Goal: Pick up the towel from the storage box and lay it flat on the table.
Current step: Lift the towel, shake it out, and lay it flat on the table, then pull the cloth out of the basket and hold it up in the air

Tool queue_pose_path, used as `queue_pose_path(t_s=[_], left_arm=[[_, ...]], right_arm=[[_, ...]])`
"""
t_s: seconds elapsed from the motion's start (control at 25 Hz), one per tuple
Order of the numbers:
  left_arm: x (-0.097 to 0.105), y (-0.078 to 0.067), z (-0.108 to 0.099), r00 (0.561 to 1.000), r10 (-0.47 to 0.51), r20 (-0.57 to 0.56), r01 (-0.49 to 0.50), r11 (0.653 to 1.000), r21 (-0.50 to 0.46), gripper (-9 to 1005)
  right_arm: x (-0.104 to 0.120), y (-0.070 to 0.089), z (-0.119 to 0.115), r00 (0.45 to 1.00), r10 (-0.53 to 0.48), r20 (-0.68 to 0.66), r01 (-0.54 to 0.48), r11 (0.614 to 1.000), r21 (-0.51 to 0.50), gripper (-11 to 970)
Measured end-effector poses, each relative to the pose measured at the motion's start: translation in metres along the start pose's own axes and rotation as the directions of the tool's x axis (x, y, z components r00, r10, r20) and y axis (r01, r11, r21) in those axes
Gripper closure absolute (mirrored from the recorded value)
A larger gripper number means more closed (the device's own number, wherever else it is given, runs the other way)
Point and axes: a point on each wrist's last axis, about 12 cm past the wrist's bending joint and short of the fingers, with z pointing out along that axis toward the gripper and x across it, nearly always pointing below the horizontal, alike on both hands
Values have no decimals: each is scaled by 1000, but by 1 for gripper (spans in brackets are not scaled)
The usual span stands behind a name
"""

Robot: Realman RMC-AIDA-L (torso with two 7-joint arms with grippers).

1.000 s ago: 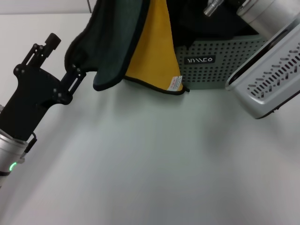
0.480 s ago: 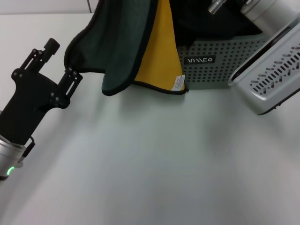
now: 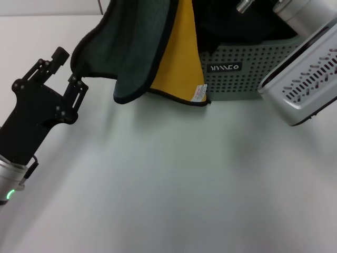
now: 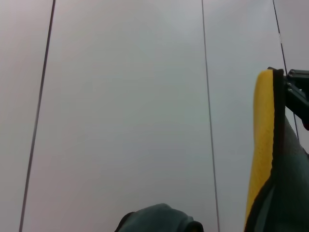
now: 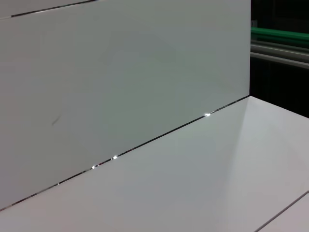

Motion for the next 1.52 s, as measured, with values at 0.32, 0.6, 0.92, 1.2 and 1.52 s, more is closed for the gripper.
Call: queue_pose_path(t_s=[0.32, 0.6, 0.92, 1.2, 1.52], left_arm=[[-1, -1, 1, 1000, 2, 7, -2, 1000, 8, 665], [-3, -2, -6, 1000, -3, 26, 4, 1000, -13, 821], [-19, -3, -19, 988, -103, 115, 98, 994, 49, 986], [-39, 11, -23, 947, -306, 99, 276, 931, 238, 986], [-50, 4, -17, 932, -344, 110, 282, 884, 374, 986]], right_arm=[[1, 0, -2, 1000, 5, -7, -5, 1000, 1, 939], [1, 2, -5, 1000, 15, -17, -15, 1000, 0, 939], [-6, 18, -8, 992, 113, -53, -116, 991, -60, 938], [-19, 31, -6, 919, 250, -305, -301, 945, -130, 937], [-58, 32, -10, 866, 286, -411, -387, 903, -187, 936]])
